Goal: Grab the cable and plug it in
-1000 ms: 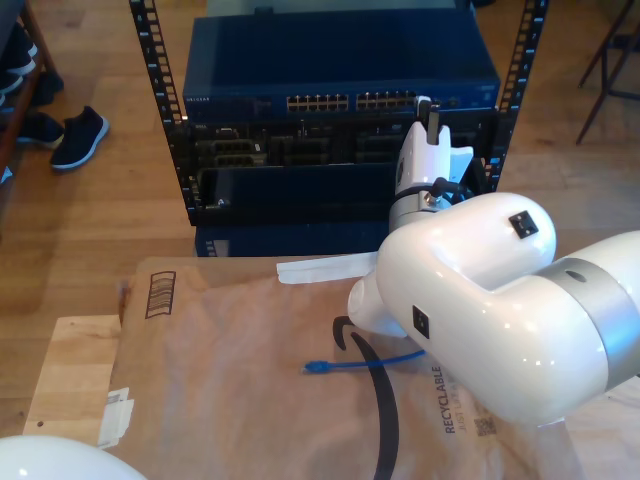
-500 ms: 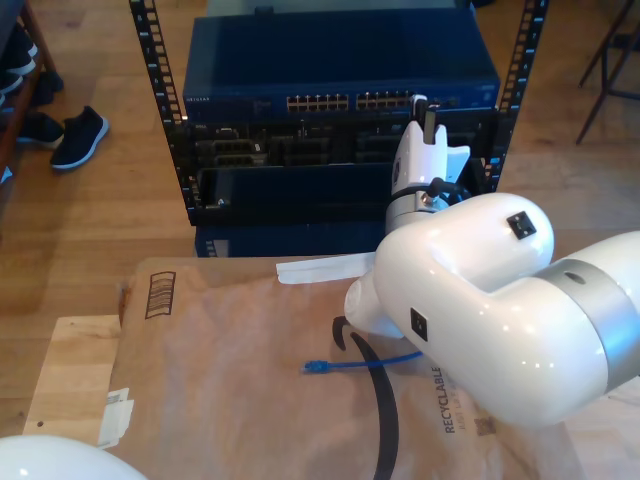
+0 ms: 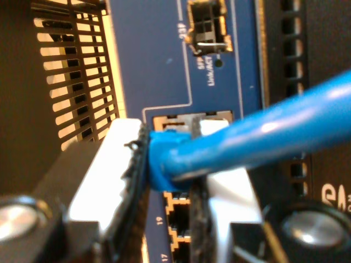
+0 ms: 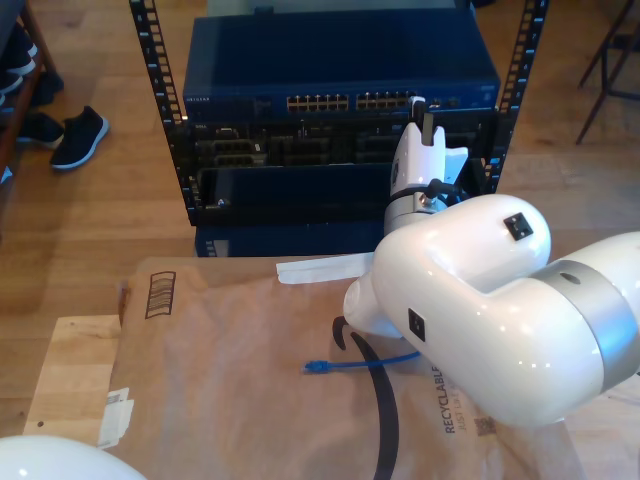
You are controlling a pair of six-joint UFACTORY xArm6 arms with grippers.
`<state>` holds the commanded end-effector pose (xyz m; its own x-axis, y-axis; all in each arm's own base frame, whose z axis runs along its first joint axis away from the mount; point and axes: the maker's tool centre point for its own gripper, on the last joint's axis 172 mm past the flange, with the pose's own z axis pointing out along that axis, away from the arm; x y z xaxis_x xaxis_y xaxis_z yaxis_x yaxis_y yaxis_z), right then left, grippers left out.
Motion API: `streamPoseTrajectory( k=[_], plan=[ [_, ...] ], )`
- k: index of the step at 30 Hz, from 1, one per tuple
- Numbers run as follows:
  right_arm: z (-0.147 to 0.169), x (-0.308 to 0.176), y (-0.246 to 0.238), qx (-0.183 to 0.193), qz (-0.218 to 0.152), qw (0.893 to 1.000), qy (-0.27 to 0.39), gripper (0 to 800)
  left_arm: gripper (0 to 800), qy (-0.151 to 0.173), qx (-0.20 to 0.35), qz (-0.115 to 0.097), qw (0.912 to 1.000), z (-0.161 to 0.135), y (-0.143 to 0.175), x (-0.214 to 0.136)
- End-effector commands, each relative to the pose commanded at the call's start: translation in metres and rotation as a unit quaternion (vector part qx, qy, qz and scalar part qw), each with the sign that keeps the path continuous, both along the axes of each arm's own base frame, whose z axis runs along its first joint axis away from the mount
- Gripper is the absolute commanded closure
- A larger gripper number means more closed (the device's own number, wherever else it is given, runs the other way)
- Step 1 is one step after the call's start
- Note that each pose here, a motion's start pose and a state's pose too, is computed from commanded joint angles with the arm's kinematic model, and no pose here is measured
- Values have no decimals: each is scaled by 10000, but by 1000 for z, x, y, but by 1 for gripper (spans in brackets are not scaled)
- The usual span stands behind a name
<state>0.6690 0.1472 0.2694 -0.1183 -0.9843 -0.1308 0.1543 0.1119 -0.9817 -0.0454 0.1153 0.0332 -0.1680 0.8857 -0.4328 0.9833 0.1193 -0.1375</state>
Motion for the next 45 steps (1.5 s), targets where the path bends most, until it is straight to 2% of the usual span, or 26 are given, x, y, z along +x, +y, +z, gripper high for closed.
streamPoseTrajectory(
  k=[45],
  plan=[
    [0,8,2,39,12,10000,-34,800,0,0,0,0,10000,0,0,0]
  ],
)
